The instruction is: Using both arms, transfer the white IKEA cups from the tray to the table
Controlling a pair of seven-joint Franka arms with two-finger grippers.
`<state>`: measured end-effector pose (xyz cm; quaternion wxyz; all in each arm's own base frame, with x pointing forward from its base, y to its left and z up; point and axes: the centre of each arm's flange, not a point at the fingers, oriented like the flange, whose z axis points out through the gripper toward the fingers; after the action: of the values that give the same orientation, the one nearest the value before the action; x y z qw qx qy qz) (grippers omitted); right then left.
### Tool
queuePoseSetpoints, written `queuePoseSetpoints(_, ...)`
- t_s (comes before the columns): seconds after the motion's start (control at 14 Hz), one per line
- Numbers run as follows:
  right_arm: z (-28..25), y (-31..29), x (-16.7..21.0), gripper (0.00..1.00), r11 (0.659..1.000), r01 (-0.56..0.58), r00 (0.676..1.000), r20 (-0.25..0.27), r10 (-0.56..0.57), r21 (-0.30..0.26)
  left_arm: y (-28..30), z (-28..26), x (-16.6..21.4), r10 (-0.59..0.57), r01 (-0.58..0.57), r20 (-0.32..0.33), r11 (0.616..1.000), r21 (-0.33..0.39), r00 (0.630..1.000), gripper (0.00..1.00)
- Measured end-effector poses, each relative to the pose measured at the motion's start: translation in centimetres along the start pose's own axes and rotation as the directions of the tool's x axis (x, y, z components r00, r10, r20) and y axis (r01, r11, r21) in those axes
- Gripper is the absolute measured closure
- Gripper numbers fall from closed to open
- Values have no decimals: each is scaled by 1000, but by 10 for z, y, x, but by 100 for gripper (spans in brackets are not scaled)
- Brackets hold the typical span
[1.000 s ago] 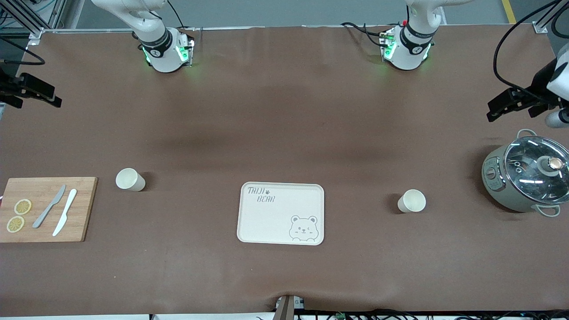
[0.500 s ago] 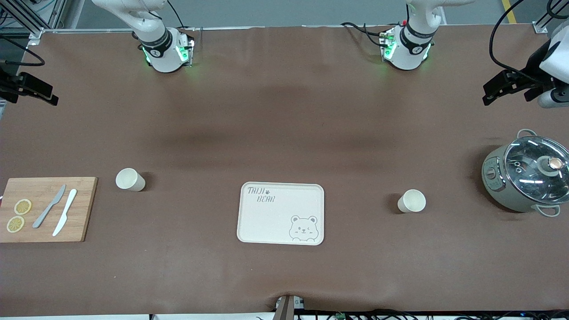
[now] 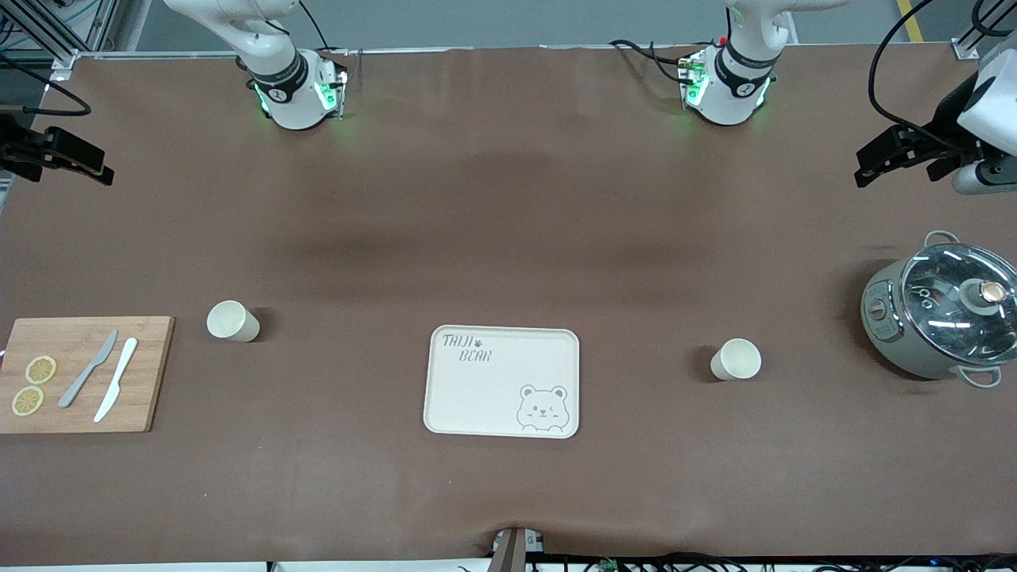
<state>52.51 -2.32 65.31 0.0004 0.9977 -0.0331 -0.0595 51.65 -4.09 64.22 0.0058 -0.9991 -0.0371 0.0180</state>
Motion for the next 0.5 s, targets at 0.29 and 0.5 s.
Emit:
queuePoseSetpoints(0.29, 0, 0, 0, 0, 1000, 0, 1000, 0, 0, 0, -2, -2, -2, -4, 4, 4, 1000, 1, 1000, 0)
queuePoseSetpoints(0.5, 0, 0, 0, 0, 1000, -1, 1000, 0, 1, 0, -5, -3, -4, -10, 10, 9, 1000, 1, 1000, 0)
